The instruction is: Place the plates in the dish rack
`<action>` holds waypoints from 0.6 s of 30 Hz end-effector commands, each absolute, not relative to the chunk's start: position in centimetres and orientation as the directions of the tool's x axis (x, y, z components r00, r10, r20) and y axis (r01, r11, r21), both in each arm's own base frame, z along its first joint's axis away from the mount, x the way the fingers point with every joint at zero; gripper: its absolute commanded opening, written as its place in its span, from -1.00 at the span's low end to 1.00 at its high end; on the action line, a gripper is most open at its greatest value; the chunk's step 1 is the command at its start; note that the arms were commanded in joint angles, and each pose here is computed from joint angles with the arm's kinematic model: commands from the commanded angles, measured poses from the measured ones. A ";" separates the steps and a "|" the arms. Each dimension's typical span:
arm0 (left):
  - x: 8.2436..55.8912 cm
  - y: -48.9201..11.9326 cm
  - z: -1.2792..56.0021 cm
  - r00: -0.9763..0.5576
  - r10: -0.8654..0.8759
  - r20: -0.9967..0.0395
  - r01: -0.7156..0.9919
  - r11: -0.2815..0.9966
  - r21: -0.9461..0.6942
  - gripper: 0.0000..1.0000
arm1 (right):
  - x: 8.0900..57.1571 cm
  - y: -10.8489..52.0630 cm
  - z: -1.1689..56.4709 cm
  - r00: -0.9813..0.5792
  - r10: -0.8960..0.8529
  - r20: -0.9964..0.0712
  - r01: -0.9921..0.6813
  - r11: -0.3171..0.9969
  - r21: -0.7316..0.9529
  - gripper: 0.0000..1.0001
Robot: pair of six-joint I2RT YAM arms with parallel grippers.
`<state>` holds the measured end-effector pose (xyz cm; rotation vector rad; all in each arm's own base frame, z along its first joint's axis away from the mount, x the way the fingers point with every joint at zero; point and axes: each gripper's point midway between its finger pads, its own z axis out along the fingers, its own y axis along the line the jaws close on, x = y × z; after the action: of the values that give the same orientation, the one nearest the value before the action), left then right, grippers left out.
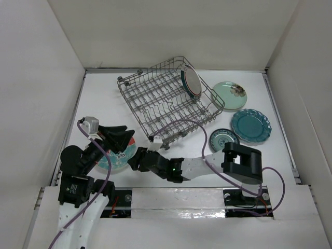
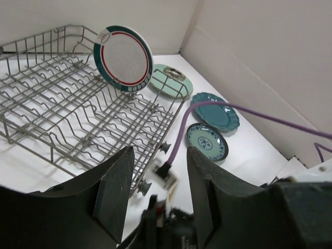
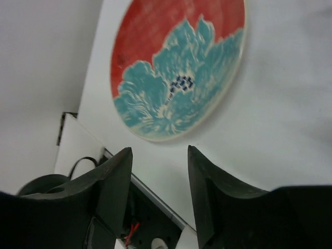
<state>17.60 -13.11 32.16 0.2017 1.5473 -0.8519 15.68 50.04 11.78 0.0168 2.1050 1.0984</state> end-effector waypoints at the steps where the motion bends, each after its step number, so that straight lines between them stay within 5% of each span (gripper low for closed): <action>1: 16.8 -13.3 33.5 -0.139 -0.367 -0.920 0.624 0.689 -0.369 -0.16 | 15.7 52.1 11.7 -0.726 0.483 -0.490 -0.153 0.581 0.799 0.17; 6: 16.6 -13.2 33.6 -0.137 -0.373 -0.918 0.626 0.686 -0.372 -0.16 | 15.2 53.1 8.1 -0.727 0.528 -0.440 -0.058 0.591 0.804 0.52; 18: 15.9 -13.1 34.1 -0.120 -0.382 -0.916 0.633 0.681 -0.367 -0.18 | 16.4 56.0 3.0 -0.693 0.639 -0.334 0.130 0.567 0.813 0.36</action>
<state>16.43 -12.96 33.10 0.2012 1.4985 -0.8638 15.92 56.75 5.39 0.5121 2.1823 1.1490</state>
